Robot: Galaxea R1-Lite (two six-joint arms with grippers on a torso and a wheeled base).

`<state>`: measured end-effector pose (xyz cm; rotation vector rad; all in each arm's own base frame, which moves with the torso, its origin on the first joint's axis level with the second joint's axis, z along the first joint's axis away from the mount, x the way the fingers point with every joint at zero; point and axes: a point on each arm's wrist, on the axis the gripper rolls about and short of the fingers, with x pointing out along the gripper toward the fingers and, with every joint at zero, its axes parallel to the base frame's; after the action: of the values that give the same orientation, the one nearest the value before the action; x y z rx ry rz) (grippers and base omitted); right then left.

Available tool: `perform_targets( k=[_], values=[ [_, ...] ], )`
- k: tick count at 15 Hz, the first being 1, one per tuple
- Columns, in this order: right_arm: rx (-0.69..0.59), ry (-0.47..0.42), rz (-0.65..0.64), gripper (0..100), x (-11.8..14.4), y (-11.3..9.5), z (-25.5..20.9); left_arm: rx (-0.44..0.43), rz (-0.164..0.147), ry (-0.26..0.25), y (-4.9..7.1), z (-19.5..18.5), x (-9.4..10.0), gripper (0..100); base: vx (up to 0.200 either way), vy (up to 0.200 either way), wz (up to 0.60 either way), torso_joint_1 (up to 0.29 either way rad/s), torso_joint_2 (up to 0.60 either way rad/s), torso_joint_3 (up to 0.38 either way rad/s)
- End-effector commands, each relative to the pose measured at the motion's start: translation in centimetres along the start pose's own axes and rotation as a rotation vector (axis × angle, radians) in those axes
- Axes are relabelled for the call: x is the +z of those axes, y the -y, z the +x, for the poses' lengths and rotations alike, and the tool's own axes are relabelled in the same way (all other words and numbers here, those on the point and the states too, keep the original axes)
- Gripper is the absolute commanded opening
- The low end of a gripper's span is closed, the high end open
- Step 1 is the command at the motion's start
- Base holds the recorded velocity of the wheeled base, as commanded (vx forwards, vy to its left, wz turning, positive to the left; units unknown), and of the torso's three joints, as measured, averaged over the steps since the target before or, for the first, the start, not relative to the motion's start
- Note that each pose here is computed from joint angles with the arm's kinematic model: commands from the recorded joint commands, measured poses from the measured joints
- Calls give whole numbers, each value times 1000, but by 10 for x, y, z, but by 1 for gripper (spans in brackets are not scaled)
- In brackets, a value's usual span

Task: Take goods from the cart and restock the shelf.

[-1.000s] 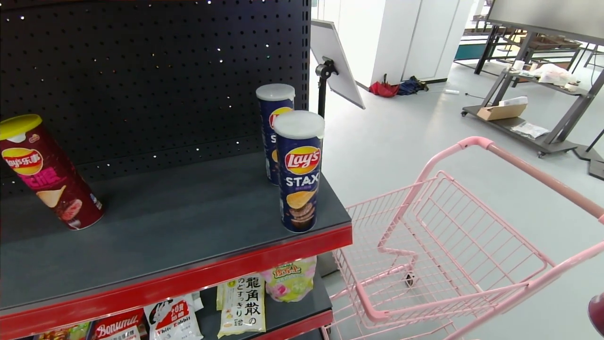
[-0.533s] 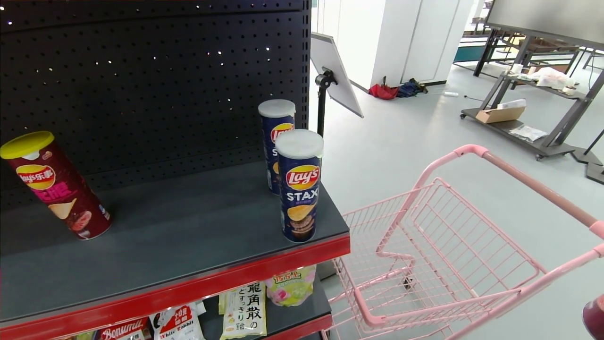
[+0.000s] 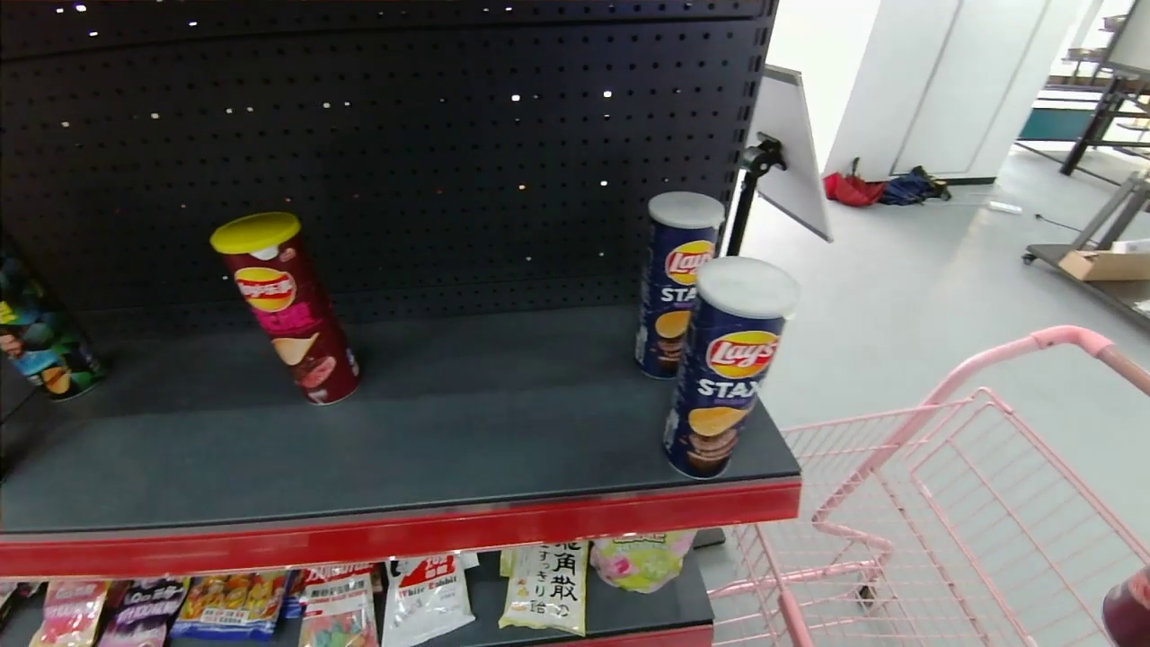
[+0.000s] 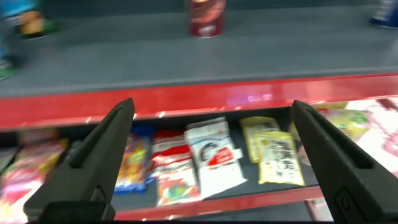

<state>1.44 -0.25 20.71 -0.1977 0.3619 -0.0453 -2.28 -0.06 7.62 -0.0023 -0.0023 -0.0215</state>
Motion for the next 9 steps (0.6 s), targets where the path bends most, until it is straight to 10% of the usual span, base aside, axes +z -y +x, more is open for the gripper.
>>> perform_targets(
  k=[1,5,9],
  values=[
    [-5,16,3,0,-3,-1,2,0,-1,1,0,0,0,100,0,0,0,0,0,0],
    [1,89,23,0,-17,-3,2,0,-1,1,0,0,0,100,0,0,0,0,0,0],
    [33,156,51,0,-35,-6,0,0,1,1,0,0,0,100,0,200,0,-1,2,4]
  ],
)
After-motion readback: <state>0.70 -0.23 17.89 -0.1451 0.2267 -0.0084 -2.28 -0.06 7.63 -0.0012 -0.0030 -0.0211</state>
